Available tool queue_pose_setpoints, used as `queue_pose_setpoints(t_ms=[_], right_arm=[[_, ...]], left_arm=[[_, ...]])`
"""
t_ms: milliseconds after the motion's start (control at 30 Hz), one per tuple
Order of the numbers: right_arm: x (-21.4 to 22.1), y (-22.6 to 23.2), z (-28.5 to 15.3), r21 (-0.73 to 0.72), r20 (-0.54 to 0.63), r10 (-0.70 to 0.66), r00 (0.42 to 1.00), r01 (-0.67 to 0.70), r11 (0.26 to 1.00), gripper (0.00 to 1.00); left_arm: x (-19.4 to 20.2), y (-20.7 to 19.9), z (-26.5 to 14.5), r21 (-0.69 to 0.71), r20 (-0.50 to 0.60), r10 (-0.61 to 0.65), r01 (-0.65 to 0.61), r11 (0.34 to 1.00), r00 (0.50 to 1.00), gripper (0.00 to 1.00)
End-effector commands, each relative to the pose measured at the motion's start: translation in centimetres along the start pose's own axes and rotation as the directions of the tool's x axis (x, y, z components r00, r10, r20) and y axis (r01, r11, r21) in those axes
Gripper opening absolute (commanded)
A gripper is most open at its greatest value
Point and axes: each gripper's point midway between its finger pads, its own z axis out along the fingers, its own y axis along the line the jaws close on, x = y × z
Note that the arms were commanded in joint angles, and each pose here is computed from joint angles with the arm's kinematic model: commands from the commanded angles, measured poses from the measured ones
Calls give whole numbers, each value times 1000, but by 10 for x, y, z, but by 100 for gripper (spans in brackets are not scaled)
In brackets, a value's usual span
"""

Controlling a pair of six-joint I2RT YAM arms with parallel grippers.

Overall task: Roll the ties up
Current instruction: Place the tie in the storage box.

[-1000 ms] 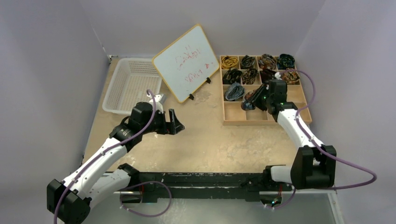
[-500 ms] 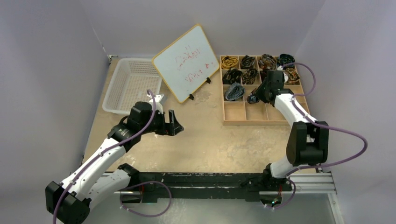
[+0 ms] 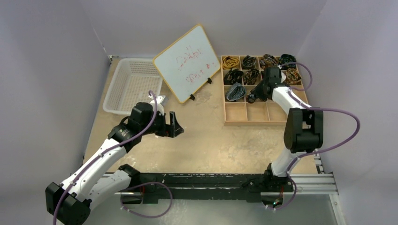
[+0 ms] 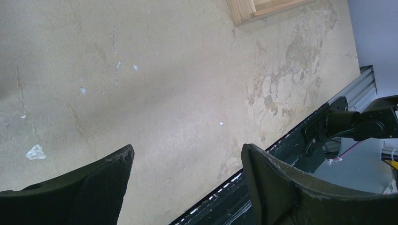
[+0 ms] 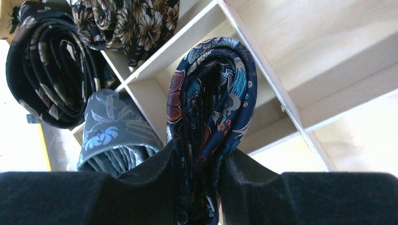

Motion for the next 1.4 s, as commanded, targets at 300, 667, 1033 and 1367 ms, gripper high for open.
queue_pose_setpoints(t_ms=[300,667,1033,1367], right_arm=[[-30,25,14,-20,39,48,998,-47,999,32],[-23,9,24,46,38,29,999,-31,998,33],[-18,-14,41,137,52,-26,998,19,990,32],[-4,-11,50,178,26,-90,996,84,980,34]], left_arm=[[-20,-9,-8,18,60,31,-32,999,998,83],[-20,-10,-4,27,53,26,-28,999,998,83],[-19,-9,-1,26,39,26,-27,999,999,83],[-20,-10,0,29,41,20,-21,999,999,83]])
